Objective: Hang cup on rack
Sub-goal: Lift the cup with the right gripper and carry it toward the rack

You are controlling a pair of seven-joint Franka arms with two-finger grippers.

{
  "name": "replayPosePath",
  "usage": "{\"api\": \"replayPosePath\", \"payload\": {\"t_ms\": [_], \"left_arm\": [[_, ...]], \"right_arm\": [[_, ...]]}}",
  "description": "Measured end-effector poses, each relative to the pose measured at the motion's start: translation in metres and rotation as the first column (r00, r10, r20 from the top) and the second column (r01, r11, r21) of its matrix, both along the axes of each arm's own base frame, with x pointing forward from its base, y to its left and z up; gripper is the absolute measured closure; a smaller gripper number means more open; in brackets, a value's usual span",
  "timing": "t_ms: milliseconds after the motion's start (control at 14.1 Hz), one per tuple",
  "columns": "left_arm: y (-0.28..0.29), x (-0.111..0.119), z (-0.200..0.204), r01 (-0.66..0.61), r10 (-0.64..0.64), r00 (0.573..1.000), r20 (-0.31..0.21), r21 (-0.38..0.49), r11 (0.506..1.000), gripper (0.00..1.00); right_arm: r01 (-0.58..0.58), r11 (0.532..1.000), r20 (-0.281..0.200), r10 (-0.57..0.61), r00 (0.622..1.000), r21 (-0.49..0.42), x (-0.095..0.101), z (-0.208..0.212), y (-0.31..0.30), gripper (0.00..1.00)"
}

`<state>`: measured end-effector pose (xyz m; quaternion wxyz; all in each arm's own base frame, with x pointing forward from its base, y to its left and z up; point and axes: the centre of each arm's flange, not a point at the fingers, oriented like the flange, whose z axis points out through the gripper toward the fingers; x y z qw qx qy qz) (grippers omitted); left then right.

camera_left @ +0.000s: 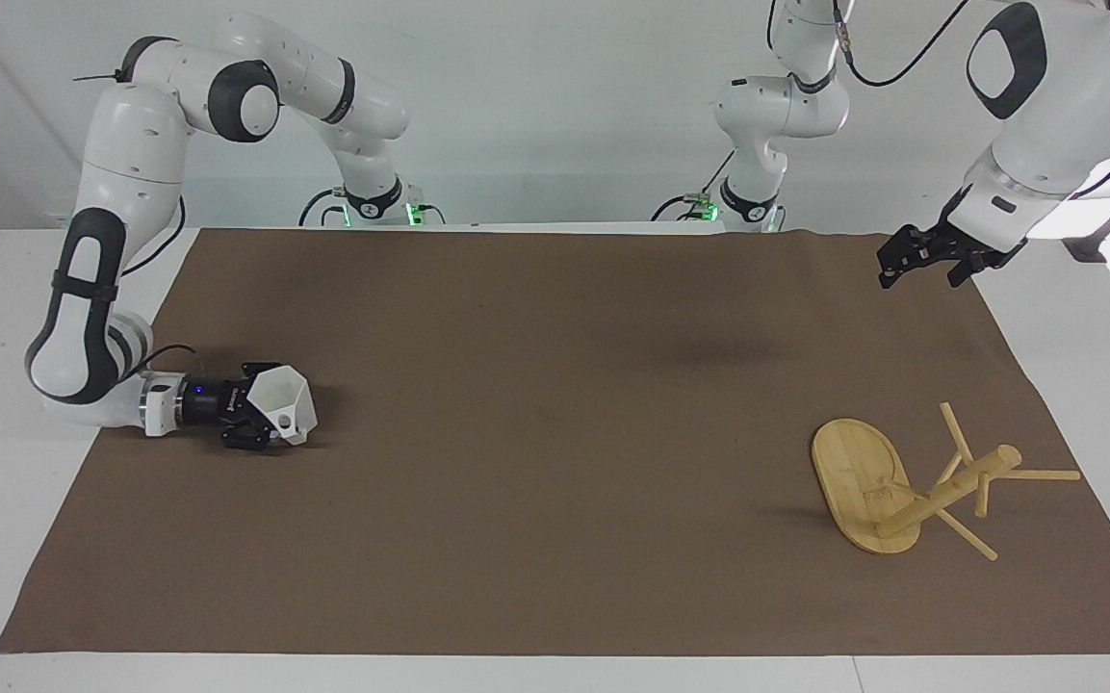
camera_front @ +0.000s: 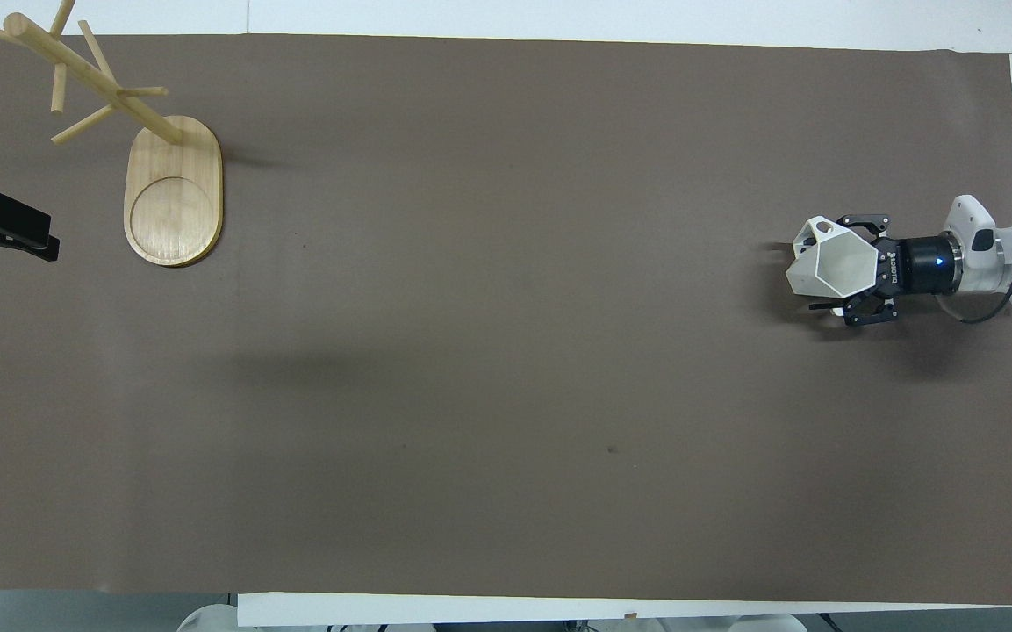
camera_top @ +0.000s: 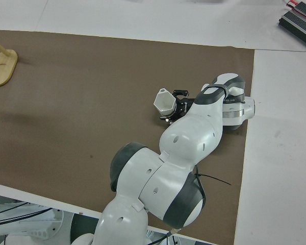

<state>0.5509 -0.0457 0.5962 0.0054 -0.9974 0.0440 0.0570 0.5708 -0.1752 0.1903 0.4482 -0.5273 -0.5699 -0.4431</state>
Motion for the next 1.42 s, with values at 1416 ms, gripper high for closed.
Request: {"api": "replayPosePath", "payload": {"t_ms": [1416], "left_arm": [[-0.001, 0.000, 0.000, -0.020, 0.020, 1.000, 0.000, 0.003, 1.000, 0.00]], "right_arm": [[0.213, 0.968, -0.063, -0.207, 0.976, 0.131, 0.074, 0.074, 0.318, 0.21]]}}
